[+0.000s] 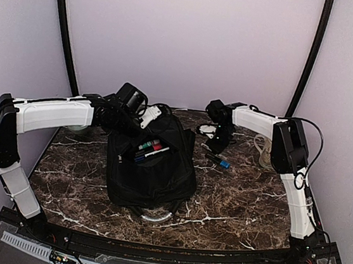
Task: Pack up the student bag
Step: Pick up the pen from the center of the board, then place the pen in the lower front pocket of the bag.
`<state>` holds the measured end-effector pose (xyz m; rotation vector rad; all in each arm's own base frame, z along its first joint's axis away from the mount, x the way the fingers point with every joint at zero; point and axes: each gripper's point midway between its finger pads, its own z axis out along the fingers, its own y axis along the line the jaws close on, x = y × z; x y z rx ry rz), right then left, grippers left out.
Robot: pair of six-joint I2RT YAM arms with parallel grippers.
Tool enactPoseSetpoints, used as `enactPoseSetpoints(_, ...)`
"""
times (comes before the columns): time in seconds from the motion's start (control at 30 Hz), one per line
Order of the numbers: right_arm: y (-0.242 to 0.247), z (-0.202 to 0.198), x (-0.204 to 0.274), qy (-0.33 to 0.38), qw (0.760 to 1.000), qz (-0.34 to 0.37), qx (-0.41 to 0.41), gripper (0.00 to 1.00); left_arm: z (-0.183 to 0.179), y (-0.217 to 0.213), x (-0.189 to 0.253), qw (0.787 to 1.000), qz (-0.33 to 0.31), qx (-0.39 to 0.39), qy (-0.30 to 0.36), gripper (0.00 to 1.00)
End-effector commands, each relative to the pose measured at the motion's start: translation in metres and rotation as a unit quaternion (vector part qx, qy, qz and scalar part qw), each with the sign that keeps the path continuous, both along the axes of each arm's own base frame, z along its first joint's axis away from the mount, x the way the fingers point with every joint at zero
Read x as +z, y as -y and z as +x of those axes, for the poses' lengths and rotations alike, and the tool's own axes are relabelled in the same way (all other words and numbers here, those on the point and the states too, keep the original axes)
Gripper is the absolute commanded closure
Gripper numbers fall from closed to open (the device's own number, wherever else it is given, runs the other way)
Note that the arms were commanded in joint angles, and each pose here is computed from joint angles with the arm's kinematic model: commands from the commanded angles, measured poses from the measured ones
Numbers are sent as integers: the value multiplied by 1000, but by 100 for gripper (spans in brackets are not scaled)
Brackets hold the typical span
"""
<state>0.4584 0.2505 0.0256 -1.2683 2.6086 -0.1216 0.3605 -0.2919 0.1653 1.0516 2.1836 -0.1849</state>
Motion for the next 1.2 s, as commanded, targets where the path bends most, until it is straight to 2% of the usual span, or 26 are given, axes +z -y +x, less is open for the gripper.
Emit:
enactPoseSetpoints(0.0, 8, -17, 30, -17, 1000, 18, -9, 98, 5, 1, 42, 998, -37, 5, 54, 100)
enactPoseSetpoints(0.23, -14, -41, 122, 31, 990, 136, 30, 98, 7, -2, 44, 998, -38, 9, 58, 100)
enactPoseSetpoints(0.33, -27, -64, 152, 23, 980, 189, 66, 98, 7, -2, 48, 997, -53, 10, 54, 100)
enactPoseSetpoints(0.47, -50, -119, 196, -2, 949, 271, 161, 96, 7, -1, 52, 996, -68, 10, 49, 100)
enactPoseSetpoints(0.53, -62, -151, 213, -5, 931, 290, 220, 94, 6, 1, 54, 996, -76, 8, 47, 100)
enactPoseSetpoints(0.67, -83, -195, 215, -3, 919, 261, 295, 94, 7, 0, 56, 996, -81, 9, 47, 100)
enactPoseSetpoints(0.83, -113, -232, 189, -13, 912, 184, 366, 96, 4, 1, 67, 994, -103, 5, 47, 100)
enactPoseSetpoints(1.0, -142, -233, 175, 38, 908, 113, 403, 97, -3, 8, 75, 991, -129, -13, 34, 100)
enactPoseSetpoints(1.17, -180, -232, 173, 90, 892, 65, 438, 98, -6, 13, 76, 990, -141, -19, 26, 100)
